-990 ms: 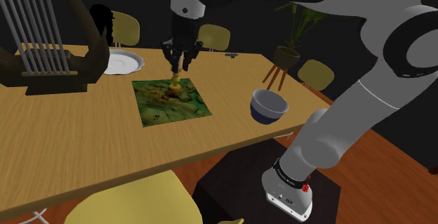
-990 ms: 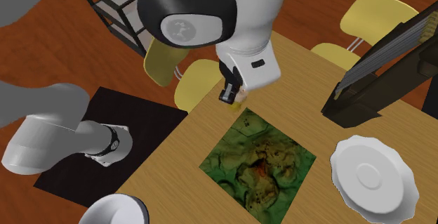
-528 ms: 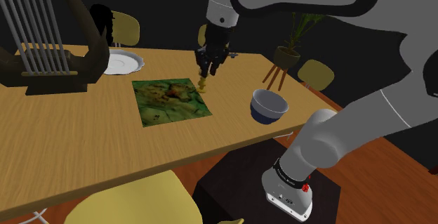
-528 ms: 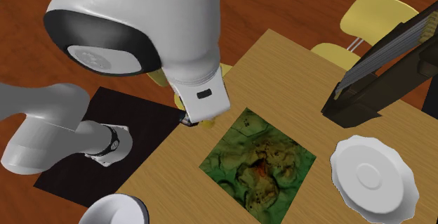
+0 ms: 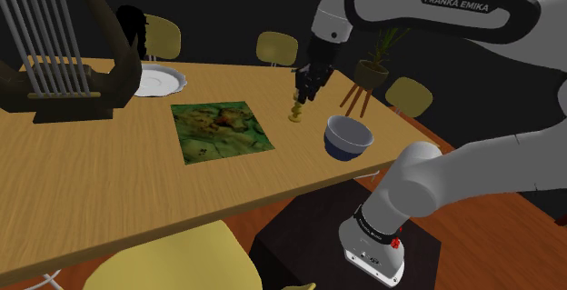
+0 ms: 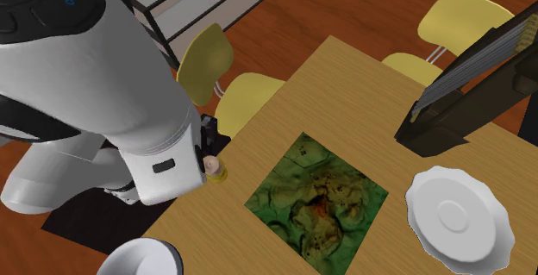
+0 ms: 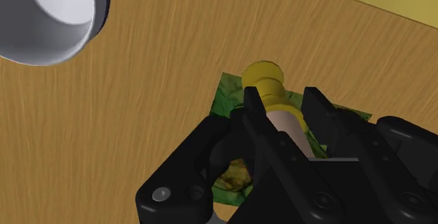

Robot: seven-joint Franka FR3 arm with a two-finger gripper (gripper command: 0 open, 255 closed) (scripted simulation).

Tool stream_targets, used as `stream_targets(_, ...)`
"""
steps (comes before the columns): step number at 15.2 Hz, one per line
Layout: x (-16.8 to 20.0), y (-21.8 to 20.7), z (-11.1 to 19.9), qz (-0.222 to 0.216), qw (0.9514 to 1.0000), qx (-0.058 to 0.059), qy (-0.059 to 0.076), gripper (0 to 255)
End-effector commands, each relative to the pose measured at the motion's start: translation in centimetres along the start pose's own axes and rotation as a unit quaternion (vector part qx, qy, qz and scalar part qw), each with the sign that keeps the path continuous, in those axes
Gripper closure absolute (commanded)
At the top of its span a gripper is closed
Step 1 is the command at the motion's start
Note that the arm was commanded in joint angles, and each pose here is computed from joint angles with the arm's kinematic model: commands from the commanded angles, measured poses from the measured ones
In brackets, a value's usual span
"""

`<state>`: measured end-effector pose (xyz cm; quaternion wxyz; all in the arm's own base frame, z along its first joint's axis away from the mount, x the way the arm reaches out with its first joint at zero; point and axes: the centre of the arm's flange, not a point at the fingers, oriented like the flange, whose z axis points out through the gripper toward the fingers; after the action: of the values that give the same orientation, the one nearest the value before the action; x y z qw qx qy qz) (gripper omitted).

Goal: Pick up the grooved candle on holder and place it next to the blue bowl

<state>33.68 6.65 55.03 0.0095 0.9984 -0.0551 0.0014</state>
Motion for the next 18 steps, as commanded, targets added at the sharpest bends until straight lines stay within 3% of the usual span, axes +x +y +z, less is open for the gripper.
stream_targets(1,-1.4,2.3,0.2,-0.001,1.0000,0.000,0.000,255)
stream_targets(5,-4.5,7.1,0.2,-0.001,1.0000,0.000,0.000,255)
stream_targets(18,-4.6,6.9,7.1,-0.001,1.0000,0.000,0.000,255)
